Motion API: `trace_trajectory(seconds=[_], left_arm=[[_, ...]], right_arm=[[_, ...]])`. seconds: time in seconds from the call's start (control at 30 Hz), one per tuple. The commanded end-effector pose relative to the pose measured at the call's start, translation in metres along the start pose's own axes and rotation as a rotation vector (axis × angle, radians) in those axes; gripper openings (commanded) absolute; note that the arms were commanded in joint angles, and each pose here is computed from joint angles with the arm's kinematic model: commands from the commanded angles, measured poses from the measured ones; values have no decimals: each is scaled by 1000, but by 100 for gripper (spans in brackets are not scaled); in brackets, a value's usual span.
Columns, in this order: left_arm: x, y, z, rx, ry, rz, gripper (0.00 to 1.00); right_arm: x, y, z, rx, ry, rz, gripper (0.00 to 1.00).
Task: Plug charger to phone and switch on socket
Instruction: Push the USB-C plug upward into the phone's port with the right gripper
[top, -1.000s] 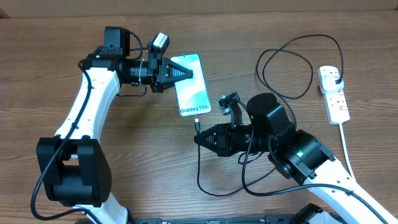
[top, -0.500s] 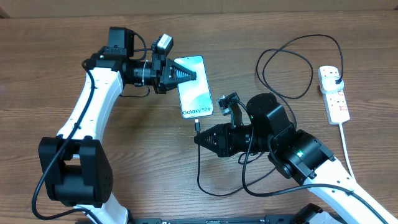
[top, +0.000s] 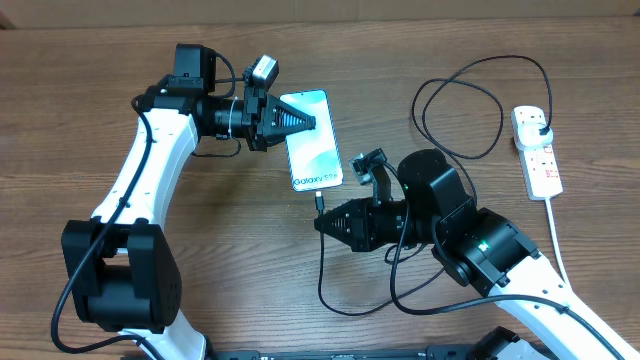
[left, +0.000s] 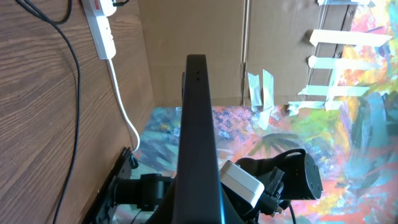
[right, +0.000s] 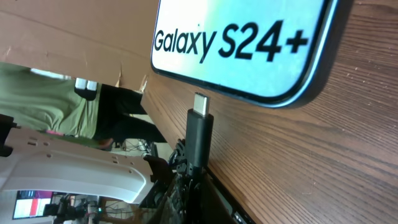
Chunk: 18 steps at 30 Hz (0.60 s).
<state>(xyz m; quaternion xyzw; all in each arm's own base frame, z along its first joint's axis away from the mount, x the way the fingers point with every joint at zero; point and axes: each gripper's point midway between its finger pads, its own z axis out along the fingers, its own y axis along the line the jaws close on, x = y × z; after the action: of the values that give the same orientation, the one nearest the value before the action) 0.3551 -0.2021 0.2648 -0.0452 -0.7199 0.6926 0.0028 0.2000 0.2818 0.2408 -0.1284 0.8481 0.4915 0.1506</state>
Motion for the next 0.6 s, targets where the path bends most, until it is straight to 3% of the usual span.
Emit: trace_trajectory(seconds=[0.0, 0.57], left_arm=[[4, -15, 1, 54, 22, 43, 4], [4, -15, 1, 54, 23, 43, 4]], right_arm=[[-3, 6, -7, -10, -28, -29, 4], [-5, 4, -7, 2, -37, -36, 4]])
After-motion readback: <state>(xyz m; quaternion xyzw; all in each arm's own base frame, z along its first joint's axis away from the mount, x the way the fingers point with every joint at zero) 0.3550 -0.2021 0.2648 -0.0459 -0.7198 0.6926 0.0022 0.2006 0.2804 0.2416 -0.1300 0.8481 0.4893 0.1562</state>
